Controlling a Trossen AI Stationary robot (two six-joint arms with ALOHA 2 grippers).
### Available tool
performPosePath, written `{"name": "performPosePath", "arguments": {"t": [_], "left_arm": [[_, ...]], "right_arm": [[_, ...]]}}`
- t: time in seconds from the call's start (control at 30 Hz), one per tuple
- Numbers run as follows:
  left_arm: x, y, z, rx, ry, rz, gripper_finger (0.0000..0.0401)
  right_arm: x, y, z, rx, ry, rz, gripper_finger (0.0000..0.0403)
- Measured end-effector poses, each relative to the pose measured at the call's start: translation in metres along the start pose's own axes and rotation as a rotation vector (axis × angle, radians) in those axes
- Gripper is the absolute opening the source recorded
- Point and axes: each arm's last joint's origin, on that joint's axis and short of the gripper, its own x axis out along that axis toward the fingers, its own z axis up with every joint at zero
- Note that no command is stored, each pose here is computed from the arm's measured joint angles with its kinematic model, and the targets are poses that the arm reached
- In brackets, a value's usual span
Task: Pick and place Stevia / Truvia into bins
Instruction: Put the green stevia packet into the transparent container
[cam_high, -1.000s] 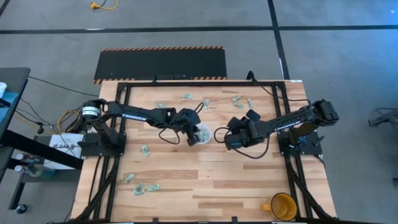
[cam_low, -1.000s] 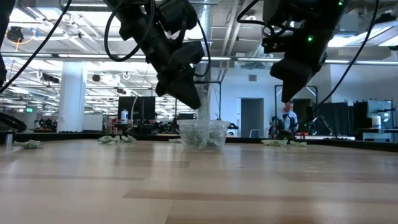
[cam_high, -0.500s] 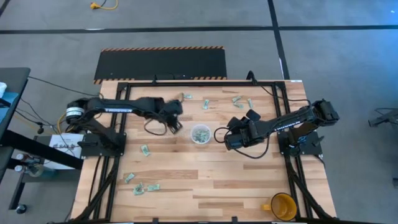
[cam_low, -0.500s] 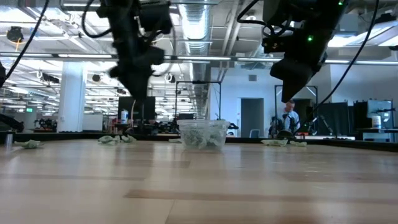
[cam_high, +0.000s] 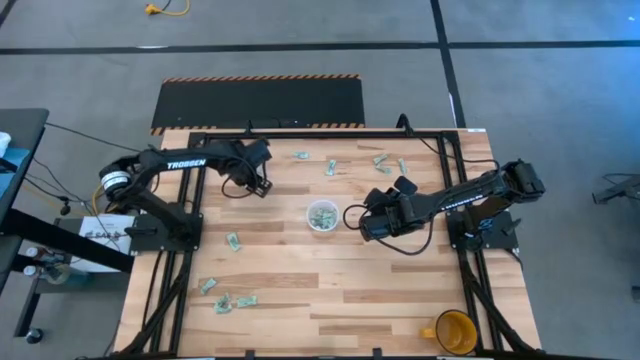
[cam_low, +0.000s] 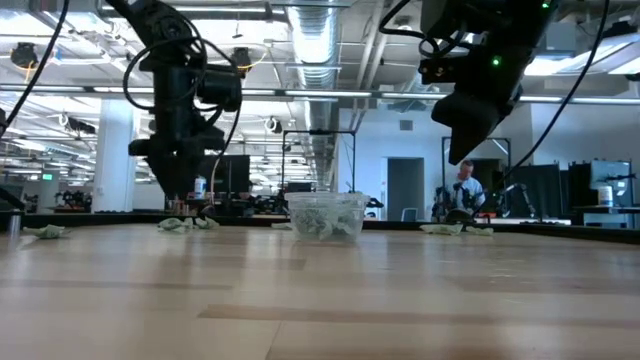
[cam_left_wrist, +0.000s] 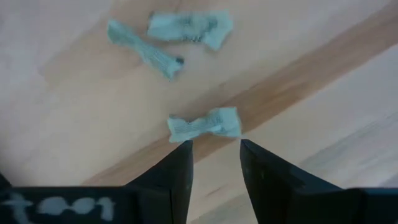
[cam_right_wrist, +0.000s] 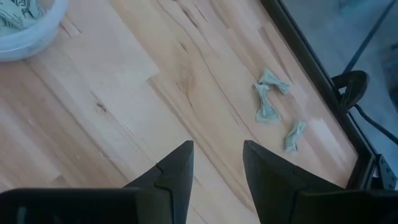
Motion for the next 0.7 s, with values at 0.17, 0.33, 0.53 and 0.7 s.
{"name": "performPosePath", "arguments": {"t": [0.17, 0.33, 0.53, 0.7], "left_arm": [[0.003, 0.009, 0.001, -0.024, 0.004, 0.015, 0.0156], [0.003, 0.004, 0.001, 0.177, -0.008, 0.003, 0.0191], [0.002, -0.005, -0.001, 0.413, -0.024, -0.006, 0.0207], [0.003, -0.002, 0.003, 0.396, -0.044, -0.009, 0.0207]], "right_arm": [[0.0, 0.0, 0.0, -0.001, -0.001, 0.001, 0.0134], [0.0, 0.0, 0.0, -0.002, -0.001, 0.001, 0.0134], [0.0, 0.0, 0.0, -0.001, -0.002, 0.001, 0.0134], [0.0, 0.0, 0.0, -0.001, -0.003, 0.001, 0.0134]]}}
